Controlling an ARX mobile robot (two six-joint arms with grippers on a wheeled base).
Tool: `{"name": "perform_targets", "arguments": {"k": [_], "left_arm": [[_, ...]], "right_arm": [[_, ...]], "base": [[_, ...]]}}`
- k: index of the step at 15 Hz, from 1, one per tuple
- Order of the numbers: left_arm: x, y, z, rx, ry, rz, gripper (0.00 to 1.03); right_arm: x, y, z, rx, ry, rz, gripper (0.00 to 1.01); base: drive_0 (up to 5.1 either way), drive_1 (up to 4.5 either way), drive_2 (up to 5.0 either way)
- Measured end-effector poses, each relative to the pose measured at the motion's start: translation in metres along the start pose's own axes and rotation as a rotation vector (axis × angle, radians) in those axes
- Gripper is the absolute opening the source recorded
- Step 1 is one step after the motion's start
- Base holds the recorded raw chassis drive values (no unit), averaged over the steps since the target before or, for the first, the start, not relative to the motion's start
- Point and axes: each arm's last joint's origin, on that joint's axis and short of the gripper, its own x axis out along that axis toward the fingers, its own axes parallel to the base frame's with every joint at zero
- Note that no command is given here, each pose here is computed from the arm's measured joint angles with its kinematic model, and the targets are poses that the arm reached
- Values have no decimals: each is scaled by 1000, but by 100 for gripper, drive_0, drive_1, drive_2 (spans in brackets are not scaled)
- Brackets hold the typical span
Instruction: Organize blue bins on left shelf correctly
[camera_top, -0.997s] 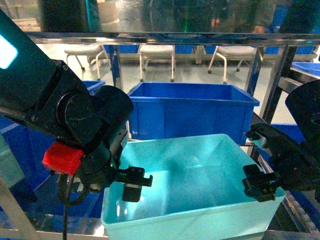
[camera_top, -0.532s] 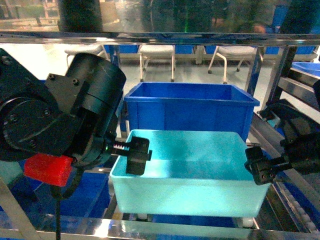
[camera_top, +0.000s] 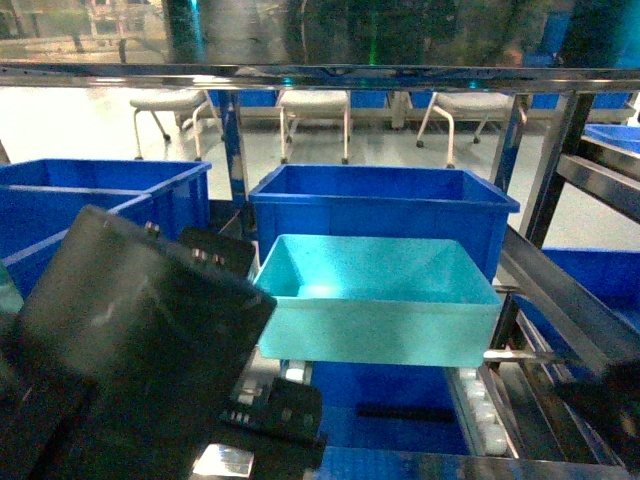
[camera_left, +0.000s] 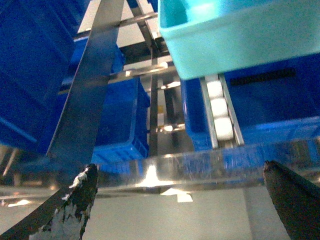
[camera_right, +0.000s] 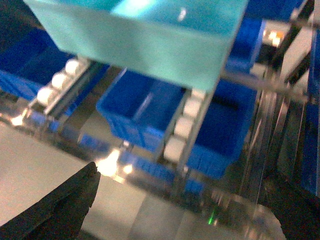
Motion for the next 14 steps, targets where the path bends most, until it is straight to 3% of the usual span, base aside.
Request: {"name": "perform_targets", "arguments": {"k": [2,4,5,6,7,8,9,10,11,12,13,14], "left_arm": [[-17,-4,-16,16,72,4,98],[-15,-7,-28,0,223,-28,98],[-14,-7,-32,-13,246,-24,98],[-14,-7,-31,-36,241,-25,92],[-2,-10,-42,-78,42,-7,88],[8,2,-68,-41,-25,28,77],[-3,30,-100,21,-6,40,66],[-22,57,-104,-23,-101,56,53],[-31,66,-76,-133,-304,28,42],[-43,76,-60,-182,-432,-10,29],[-51,88,-66,-188,-437,-3,19],[-56,100,-61,-221,-486,11,4]], "right_arm": [[-24,-15,-26,90,134,-29,98],[-37,-24,-43,154,313,-6,98],[-39,-21,-49,164,375,19,98],[-39,-20,-49,145,375,32,98],[-36,-21,-46,123,345,22,98],[-17,-19,-70,71,212,-137,86],[-18,-8,-109,139,233,-228,75],[-44,12,-138,195,240,-285,62],[-57,17,-116,140,9,-310,51],[-63,14,-75,62,-293,-343,38],[-70,16,-63,48,-380,-359,27],[-79,22,-67,54,-382,-365,14]], "base": [[0,0,0],[0,0,0],[0,0,0],[0,0,0],[0,0,0],[0,0,0],[33,33,33],[33,33,33],[33,33,33],[33,33,33],[33,33,33],[33,33,33]]}}
